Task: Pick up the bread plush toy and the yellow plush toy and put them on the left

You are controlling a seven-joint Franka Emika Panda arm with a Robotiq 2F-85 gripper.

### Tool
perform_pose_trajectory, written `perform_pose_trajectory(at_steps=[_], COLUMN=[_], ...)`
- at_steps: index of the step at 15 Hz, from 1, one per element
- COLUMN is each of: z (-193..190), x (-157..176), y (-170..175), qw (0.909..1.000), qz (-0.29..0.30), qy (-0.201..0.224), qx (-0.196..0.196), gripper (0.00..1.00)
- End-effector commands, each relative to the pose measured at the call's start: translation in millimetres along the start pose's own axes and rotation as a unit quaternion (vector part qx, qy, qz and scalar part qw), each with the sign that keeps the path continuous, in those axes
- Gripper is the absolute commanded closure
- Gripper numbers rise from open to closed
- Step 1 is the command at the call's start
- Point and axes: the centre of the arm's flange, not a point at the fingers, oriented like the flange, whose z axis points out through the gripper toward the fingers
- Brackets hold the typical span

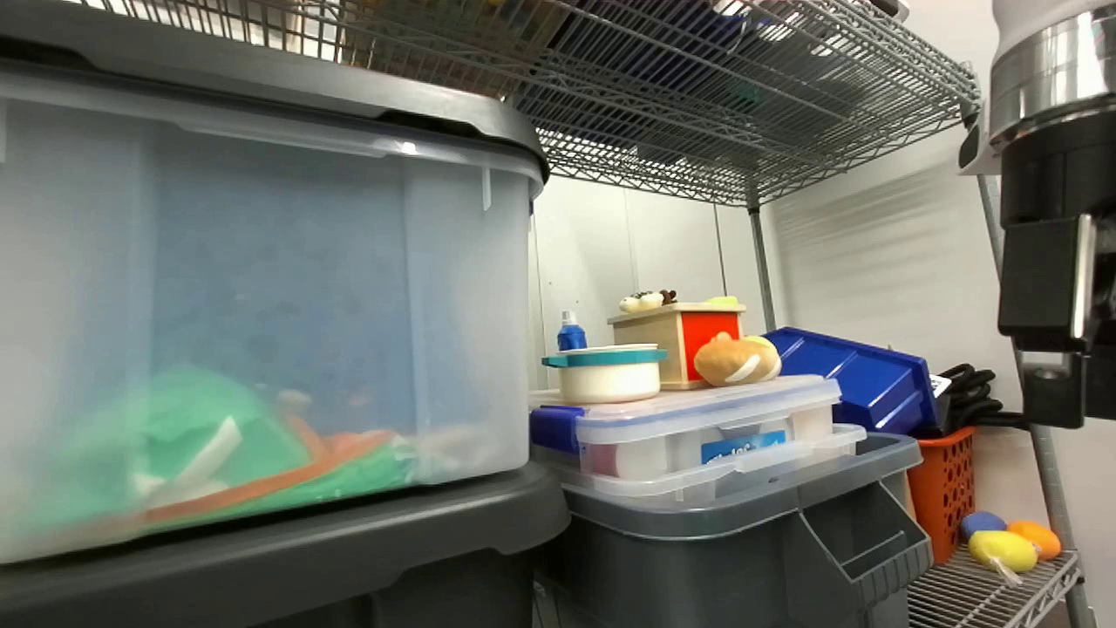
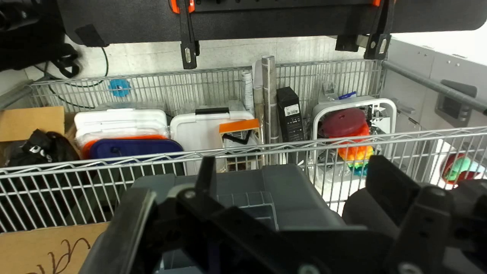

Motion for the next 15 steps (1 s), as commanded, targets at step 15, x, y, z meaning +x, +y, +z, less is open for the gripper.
perform_pose_trajectory(at_steps=[15], z=[-2], x=[2], y=[3], qw=[1.0], qz=[0.003], qy=[0.002], qx=[-0.001], gripper=[0.0])
